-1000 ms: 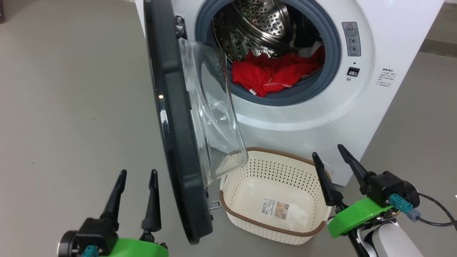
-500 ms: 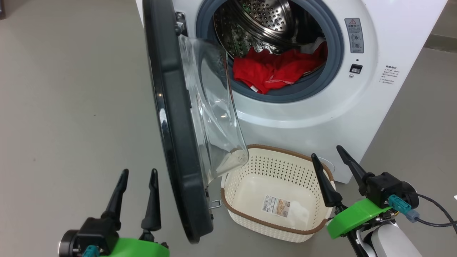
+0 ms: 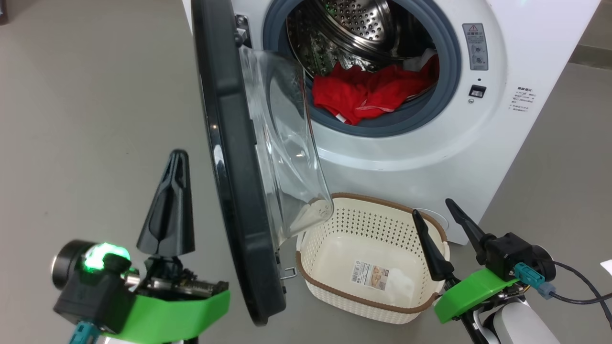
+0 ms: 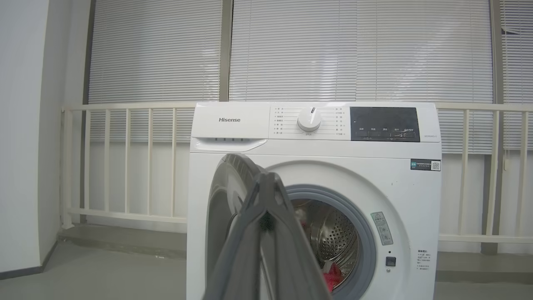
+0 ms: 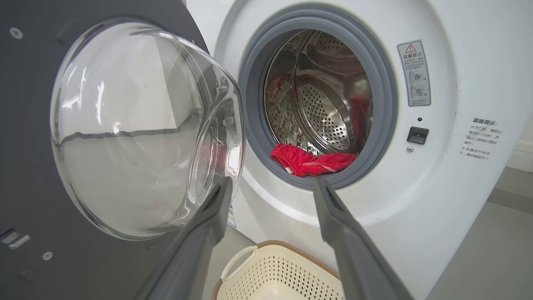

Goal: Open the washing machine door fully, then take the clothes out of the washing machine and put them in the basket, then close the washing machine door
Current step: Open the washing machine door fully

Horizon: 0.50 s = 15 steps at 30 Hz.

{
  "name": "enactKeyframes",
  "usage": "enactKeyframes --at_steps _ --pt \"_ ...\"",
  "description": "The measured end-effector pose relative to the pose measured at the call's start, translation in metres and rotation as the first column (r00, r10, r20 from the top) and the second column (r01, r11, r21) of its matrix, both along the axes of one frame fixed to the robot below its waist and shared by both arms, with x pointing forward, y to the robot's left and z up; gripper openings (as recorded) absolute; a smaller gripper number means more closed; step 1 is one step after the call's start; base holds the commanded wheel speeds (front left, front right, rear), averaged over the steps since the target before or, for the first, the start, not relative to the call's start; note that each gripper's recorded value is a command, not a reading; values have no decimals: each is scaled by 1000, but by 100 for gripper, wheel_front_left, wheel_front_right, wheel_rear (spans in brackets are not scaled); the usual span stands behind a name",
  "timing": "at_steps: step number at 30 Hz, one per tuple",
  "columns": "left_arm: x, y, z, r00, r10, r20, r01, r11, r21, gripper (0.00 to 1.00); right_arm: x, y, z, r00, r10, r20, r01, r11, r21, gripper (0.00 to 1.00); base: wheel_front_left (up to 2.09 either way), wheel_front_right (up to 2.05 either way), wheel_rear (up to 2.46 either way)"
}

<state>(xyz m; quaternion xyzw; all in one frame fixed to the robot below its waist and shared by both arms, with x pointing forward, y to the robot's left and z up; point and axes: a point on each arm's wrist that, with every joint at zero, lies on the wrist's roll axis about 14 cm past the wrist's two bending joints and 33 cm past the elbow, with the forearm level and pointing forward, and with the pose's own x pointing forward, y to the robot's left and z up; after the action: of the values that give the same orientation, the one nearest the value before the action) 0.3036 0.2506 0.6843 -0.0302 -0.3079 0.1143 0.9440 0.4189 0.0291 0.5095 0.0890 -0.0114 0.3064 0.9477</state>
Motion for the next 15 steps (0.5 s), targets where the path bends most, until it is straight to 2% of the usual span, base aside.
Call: enactKeyframes --at_steps 7,15 --pt "8 -46 18 987 -157 44 154 986 68 0 -1 -2 1 1000 -2 3 2 1000 0 100 0 0 0" --pt "27 -87 -6 946 -312 -84 315 949 25 0 1 -3 1 1000 -4 5 4 1000 0 100 0 0 0"
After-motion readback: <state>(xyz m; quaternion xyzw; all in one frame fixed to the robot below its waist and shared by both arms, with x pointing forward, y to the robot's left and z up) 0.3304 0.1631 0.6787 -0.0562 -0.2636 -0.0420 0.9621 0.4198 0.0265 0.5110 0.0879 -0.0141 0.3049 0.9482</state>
